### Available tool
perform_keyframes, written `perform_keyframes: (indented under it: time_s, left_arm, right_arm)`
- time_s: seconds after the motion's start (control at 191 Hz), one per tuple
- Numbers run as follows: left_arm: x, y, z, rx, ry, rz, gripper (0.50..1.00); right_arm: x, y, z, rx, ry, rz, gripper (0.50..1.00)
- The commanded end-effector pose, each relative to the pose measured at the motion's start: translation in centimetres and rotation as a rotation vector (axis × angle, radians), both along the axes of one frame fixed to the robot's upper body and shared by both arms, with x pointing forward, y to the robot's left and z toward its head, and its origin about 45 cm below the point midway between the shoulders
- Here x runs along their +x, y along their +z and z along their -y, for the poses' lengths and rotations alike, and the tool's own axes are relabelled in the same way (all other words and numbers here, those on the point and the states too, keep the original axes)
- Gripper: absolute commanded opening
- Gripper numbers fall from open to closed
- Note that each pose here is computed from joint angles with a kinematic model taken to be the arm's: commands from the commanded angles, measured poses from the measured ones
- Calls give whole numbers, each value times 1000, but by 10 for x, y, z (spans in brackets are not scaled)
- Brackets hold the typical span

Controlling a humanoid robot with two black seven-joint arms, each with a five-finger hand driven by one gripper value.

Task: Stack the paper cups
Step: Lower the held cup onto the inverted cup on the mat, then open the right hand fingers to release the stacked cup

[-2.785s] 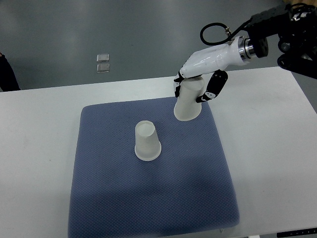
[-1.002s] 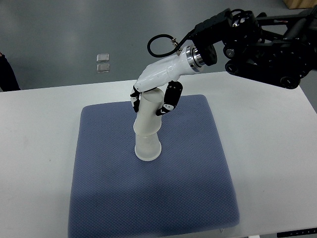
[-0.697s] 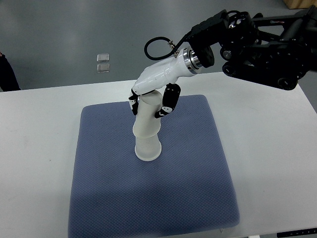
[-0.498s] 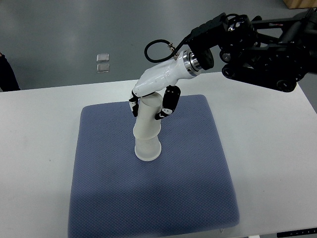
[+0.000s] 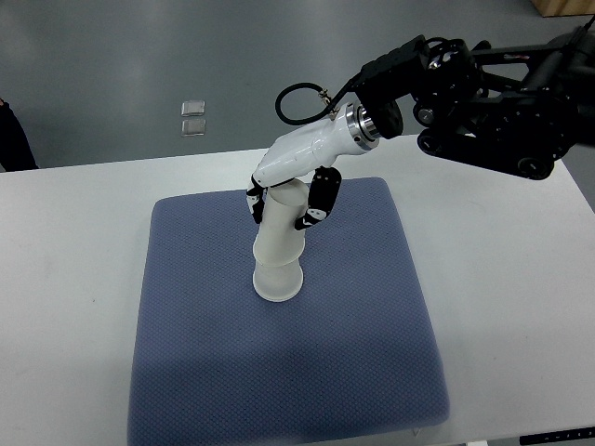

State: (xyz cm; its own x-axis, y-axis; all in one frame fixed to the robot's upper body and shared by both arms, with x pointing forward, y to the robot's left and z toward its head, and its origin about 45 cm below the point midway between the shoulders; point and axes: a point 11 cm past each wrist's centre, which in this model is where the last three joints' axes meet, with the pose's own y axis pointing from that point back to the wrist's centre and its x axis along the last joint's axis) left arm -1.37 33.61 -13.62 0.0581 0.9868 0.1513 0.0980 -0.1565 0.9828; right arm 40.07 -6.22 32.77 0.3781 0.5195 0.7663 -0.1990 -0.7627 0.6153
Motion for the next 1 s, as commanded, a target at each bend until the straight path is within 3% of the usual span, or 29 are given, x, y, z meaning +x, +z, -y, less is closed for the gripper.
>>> perform_keyframes:
  time_s: [0.0,0.771,0.996]
  left_arm:
    - [0,0,0,0,0,1,1000]
    - [0,0,0,0,0,-1,1000]
    - [0,0,0,0,0,1,1000]
  right_arm:
    - [-1,0,-1,3,0,-3,823]
    - [-4,-2,-2,12,6,-18,829]
    - [1,14,2,13,-8,7,829]
